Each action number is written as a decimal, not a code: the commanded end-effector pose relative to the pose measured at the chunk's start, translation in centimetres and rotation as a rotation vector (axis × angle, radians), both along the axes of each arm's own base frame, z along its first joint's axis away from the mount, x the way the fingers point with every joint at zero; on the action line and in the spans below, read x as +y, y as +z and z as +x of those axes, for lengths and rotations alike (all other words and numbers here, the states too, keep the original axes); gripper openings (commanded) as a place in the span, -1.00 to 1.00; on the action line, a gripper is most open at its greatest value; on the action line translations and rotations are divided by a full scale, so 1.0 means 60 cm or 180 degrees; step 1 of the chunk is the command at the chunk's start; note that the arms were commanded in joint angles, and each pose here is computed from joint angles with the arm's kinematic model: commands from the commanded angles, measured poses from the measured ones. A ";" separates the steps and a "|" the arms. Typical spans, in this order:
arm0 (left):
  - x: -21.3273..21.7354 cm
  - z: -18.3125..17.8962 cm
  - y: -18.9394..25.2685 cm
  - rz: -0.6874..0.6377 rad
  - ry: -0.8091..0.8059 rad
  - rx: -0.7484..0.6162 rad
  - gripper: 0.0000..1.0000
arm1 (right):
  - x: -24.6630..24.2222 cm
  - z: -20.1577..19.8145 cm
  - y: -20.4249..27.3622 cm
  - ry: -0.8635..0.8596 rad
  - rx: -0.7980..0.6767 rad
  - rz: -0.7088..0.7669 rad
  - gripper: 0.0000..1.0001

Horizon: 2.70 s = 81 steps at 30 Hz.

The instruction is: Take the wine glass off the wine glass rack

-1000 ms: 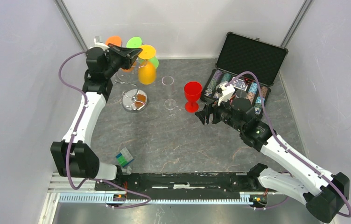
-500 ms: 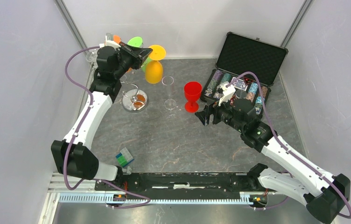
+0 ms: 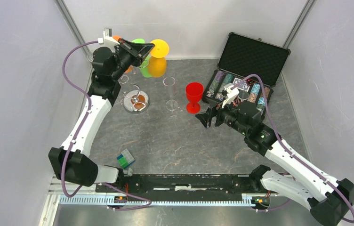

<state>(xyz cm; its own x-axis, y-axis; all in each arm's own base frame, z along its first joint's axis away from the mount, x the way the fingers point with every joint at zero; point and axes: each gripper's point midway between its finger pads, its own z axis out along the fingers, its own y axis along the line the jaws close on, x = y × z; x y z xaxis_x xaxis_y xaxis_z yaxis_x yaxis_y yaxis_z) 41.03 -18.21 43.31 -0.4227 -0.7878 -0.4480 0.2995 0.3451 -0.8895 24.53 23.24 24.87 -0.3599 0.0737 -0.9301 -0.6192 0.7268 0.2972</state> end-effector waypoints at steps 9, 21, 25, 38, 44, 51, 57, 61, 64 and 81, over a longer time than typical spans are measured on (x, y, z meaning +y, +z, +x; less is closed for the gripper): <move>-0.070 -0.174 0.175 -0.0850 -0.1059 -0.0589 -0.95 | 0.028 -0.042 0.117 0.0347 -0.0433 0.1485 0.83; -0.128 -0.299 0.150 -0.1963 -0.1862 0.0205 -0.96 | -0.040 -0.083 0.238 0.0294 -0.1077 0.2975 0.86; -0.154 -0.337 0.147 -0.2230 -0.2194 0.0397 -0.96 | -0.031 -0.092 0.253 0.0479 -0.1036 0.3125 0.86; -0.153 -0.358 0.139 -0.2381 -0.2215 0.0396 -0.96 | -0.045 -0.155 0.287 0.1040 -0.1166 0.3587 0.39; -0.139 -0.366 0.158 -0.2467 -0.2189 0.0237 -0.96 | -0.045 -0.158 0.285 0.1078 -0.1102 0.3648 0.73; -0.120 -0.380 0.193 -0.2514 -0.2155 -0.0045 -0.96 | -0.043 -0.150 0.265 0.1020 -0.0883 0.3665 0.81; -0.126 -0.381 0.188 -0.2477 -0.2178 0.0009 -0.96 | -0.036 -0.176 0.294 0.1360 -0.1020 0.3693 0.50; -0.147 -0.375 0.178 -0.2401 -0.2163 0.0117 -0.96 | -0.041 -0.198 0.320 0.1596 -0.1193 0.3802 0.33; -0.151 -0.373 0.174 -0.2430 -0.2196 0.0143 -0.96 | -0.053 -0.217 0.334 0.1726 -0.1349 0.3918 0.19; -0.138 -0.393 0.175 -0.2256 -0.2129 -0.0186 -0.46 | -0.055 -0.194 0.337 0.1378 -0.1522 0.3720 -0.99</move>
<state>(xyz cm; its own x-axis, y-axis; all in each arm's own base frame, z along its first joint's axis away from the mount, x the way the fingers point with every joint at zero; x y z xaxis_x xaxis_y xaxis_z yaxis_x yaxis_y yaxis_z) 20.17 -28.15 50.76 -0.8779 -0.4583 0.1389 0.1252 -0.4996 -0.8572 13.61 21.55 42.42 -0.3383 0.8158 -0.4690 -0.9033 -0.1418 0.4048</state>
